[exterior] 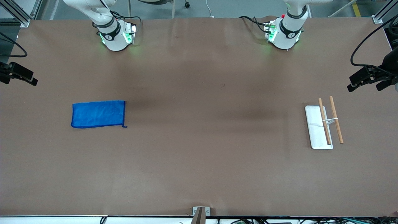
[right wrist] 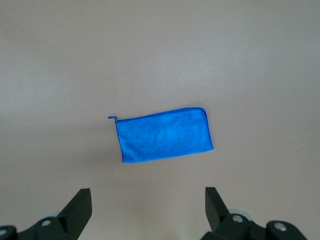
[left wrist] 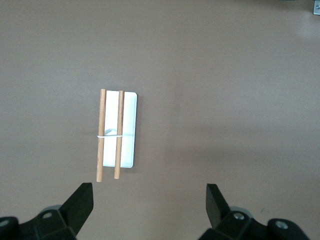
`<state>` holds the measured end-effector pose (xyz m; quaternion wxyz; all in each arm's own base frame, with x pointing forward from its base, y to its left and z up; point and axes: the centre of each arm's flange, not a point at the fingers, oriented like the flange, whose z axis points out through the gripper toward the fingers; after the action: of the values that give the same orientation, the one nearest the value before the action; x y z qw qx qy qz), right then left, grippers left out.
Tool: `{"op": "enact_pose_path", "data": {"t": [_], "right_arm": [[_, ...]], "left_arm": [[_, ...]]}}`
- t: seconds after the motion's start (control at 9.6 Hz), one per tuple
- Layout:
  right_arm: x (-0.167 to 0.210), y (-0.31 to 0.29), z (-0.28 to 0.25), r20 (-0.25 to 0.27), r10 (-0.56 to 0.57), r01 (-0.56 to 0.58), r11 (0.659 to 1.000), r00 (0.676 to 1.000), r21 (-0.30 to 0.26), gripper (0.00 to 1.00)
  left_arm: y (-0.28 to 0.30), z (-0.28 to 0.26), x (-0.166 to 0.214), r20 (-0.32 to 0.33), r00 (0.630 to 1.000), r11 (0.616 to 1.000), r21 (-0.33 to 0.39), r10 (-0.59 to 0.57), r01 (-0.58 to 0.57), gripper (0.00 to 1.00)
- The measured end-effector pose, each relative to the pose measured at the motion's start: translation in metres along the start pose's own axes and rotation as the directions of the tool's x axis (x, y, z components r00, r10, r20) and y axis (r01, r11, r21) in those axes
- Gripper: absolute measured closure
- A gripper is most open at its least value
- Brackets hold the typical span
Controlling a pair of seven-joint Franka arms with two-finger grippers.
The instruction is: Right arm passes towel to left arm to hang
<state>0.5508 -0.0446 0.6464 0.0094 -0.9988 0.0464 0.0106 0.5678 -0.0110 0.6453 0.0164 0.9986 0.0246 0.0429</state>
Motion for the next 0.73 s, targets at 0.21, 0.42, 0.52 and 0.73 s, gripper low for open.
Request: {"op": "enact_pose_path", "data": {"t": [0.21, 0.42, 0.52, 0.73], "right_arm": [[0.0, 0.0, 0.004, 0.015, -0.005, 0.005, 1.0, 1.0, 0.0, 0.0], [0.007, 0.0, 0.038, 0.05, -0.015, 0.015, 1.0, 0.999, -0.001, 0.0], [0.013, 0.002, 0.068, 0.065, -0.018, 0.019, 1.0, 0.998, -0.001, 0.0], [0.02, 0.006, 0.134, 0.068, -0.051, 0.052, 0.999, 0.996, 0.0, 0.0]], "left_arm": [[0.0, 0.0, 0.0, 0.0, 1.0, 1.0, 0.0, 0.0, 0.0, 0.01], [0.0, 0.001, 0.0, 0.002, 1.0, 1.0, 0.0, 0.0, 0.0, 0.0], [0.0, 0.001, 0.0, 0.003, 1.0, 1.0, 0.0, 0.0, 0.0, 0.0], [0.0, 0.002, 0.0, 0.004, 1.0, 1.0, 0.0, 0.0, 0.0, 0.0]]}}
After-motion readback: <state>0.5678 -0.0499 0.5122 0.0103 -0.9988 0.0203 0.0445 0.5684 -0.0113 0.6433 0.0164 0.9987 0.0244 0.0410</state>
